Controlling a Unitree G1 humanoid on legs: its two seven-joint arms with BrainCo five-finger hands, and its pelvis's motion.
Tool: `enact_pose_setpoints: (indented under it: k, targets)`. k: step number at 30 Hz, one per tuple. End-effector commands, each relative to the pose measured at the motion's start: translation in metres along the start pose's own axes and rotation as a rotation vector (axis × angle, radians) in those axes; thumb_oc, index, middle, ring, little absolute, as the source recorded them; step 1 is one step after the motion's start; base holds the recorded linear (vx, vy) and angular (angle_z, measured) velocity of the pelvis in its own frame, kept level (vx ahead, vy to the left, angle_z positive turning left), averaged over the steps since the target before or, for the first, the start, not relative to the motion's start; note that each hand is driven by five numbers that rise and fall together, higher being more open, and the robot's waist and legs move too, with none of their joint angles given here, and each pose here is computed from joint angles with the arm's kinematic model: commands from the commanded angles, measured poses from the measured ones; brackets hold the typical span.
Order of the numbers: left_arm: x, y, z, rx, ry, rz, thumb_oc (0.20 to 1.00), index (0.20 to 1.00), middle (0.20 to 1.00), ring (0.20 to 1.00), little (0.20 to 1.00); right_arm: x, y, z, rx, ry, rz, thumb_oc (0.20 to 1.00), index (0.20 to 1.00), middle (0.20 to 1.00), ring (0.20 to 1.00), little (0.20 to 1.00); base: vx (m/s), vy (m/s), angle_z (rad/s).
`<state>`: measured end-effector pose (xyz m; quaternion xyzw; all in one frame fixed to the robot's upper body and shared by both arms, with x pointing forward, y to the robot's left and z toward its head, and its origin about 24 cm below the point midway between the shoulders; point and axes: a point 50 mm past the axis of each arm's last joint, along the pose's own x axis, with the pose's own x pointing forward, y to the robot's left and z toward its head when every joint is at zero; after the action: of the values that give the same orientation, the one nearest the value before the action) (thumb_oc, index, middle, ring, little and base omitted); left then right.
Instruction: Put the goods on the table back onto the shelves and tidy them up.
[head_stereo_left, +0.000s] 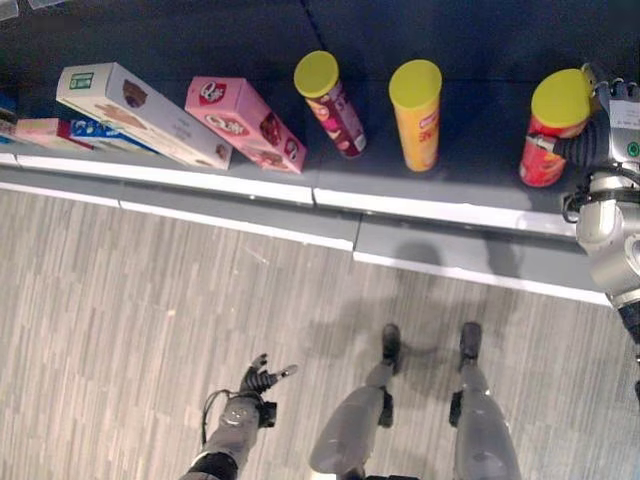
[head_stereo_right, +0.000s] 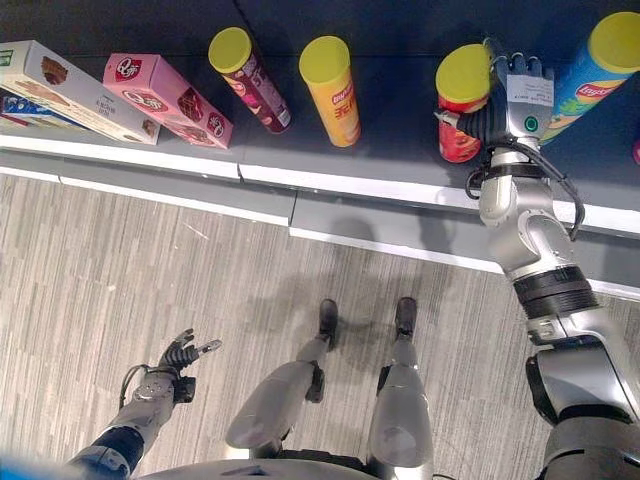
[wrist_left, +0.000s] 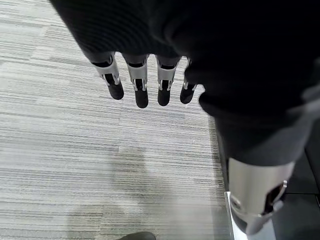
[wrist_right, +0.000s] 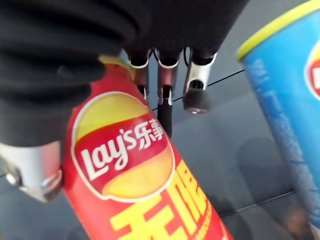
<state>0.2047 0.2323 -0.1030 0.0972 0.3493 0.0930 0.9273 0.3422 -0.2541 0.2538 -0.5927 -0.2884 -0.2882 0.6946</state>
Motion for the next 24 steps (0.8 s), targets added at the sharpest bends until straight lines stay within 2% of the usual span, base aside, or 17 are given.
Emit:
enact_pose_setpoints:
  k: [1, 24]
  targets:
    - [0.002, 0.004, 0.002, 0.094, -0.015, 0.007, 1.000, 1.000, 1.000, 1.000, 1.000, 0.028, -0.030, 0.008, -0.009, -0.049, -0.157, 0.200, 0.200, 0.200, 0.200, 0.200, 0.00, 0.000, 0.00]
    - [0.004, 0.001, 0.007, 0.085, -0.025, 0.020, 1.000, 1.000, 1.000, 1.000, 1.000, 0.016, -0.015, 0.008, 0.064, 0.032, -0.180, 0.200, 0.200, 0.200, 0.200, 0.200, 0.00, 0.000, 0.00]
